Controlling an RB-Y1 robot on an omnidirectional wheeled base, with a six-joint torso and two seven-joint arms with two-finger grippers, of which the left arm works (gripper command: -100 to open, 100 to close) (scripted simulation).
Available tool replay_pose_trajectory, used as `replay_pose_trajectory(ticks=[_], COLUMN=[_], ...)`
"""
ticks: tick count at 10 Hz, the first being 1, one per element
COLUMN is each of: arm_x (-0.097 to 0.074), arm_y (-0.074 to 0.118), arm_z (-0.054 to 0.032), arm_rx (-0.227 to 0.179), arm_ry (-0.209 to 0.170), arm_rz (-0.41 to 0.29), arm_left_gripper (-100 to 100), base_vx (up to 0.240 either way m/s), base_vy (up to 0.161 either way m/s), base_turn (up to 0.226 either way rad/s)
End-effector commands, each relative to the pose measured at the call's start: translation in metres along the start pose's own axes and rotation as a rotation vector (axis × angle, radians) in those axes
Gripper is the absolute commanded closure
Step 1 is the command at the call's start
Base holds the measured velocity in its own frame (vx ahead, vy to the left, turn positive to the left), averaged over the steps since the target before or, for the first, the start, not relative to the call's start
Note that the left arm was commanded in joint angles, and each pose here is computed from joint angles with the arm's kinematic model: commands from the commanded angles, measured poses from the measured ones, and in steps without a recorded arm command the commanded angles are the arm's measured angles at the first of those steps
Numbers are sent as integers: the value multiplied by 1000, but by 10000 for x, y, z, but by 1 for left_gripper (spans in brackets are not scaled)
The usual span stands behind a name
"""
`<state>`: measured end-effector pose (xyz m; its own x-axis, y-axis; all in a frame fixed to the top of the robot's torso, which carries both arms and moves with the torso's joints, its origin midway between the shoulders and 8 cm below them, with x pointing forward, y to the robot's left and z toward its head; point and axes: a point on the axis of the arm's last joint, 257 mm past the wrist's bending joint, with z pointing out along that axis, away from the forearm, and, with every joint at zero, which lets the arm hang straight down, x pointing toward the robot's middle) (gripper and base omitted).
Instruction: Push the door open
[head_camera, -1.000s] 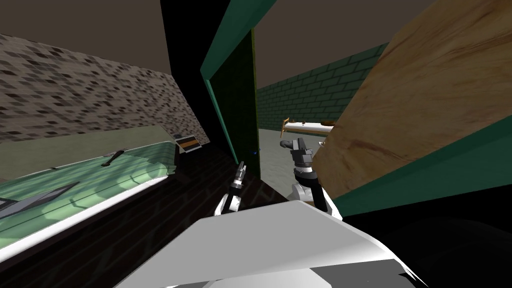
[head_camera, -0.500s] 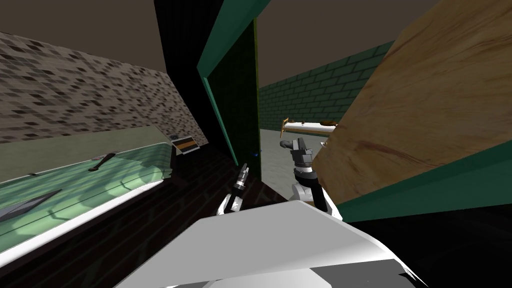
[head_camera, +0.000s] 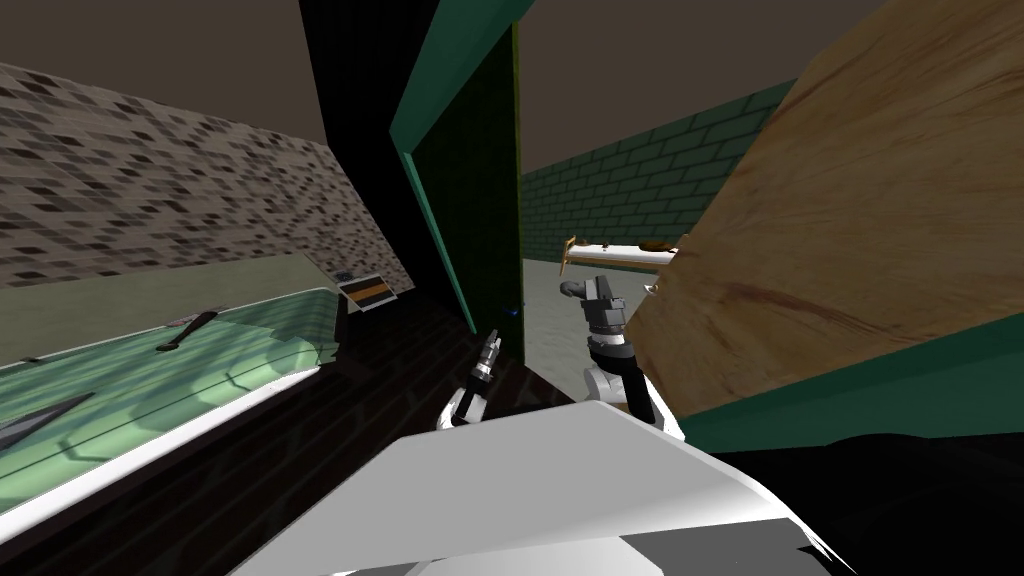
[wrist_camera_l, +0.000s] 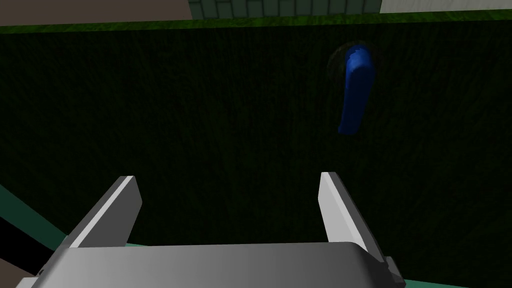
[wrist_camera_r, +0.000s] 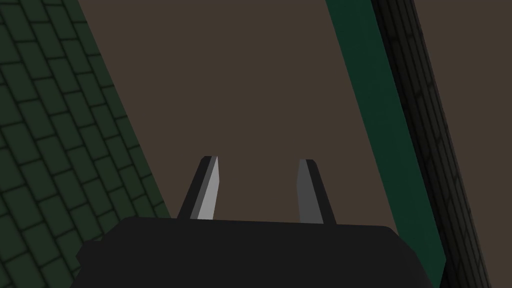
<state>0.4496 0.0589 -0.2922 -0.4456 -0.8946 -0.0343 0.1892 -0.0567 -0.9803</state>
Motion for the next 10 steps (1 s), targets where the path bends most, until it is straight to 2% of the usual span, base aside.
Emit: replay_pose_trajectory(ticks=[1, 10], arm_x=[74, 350], arm_y=[100, 501], arm_z=[-8, -70], arm_rx=[-16, -93], arm_ry=[19, 103], arm_rz=[-7, -31], arm_left_gripper=[-100, -100], base_vx=[92, 79], base_vy=[63, 53], base_turn=[-42, -29])
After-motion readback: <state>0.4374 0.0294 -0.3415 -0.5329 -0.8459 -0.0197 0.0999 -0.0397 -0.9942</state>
